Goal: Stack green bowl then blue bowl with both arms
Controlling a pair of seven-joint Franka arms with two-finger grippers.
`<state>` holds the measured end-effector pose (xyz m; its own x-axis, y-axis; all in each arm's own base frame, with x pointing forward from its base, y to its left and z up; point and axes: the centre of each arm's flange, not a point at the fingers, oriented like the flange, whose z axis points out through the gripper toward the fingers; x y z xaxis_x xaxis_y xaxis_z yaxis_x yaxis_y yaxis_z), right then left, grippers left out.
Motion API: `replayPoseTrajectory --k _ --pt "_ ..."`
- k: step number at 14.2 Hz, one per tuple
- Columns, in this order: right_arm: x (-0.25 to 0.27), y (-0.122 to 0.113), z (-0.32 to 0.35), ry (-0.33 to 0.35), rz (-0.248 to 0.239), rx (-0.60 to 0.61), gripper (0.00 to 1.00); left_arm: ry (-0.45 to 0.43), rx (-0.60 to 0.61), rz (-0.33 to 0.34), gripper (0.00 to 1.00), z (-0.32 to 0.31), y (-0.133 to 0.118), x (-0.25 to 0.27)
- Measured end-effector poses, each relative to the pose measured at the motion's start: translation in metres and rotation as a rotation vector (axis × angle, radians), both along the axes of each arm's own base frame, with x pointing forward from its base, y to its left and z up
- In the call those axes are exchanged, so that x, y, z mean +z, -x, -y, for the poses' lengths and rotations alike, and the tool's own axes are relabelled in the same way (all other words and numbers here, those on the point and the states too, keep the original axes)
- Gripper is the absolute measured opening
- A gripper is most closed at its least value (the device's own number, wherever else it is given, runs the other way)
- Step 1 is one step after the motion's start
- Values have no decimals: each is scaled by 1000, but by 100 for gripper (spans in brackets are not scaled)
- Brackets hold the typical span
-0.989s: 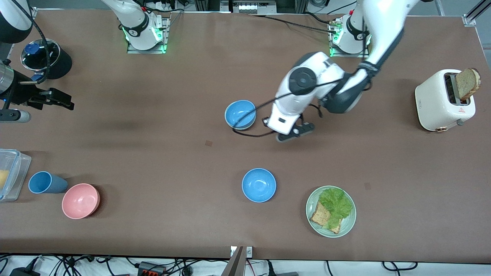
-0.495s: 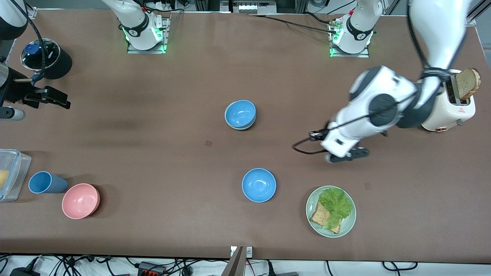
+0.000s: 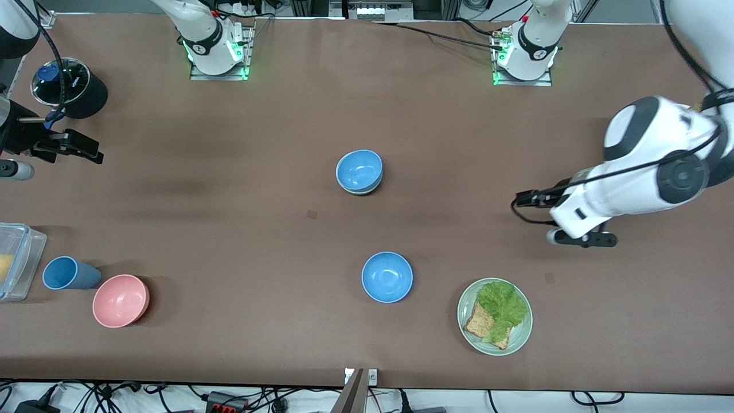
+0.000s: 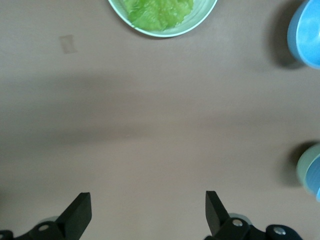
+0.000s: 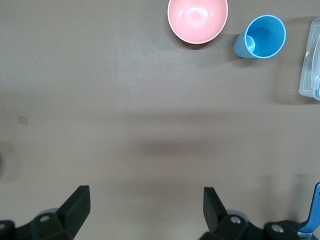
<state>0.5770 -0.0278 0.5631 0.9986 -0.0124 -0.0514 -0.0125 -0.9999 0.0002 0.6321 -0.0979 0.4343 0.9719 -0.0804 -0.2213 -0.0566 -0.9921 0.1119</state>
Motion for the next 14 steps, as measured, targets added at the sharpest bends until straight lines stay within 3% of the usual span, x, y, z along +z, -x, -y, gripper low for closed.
replayPoseTrajectory --k 5,10,14 --pt "7 -1 -1 16 15 7 100 -48 -49 30 100 -44 6 43" --pt "7 -1 -4 16 14 12 100 -109 87 41 100 -94 12 62" --pt "7 -1 -5 16 16 14 100 -152 153 97 100 -107 24 100"
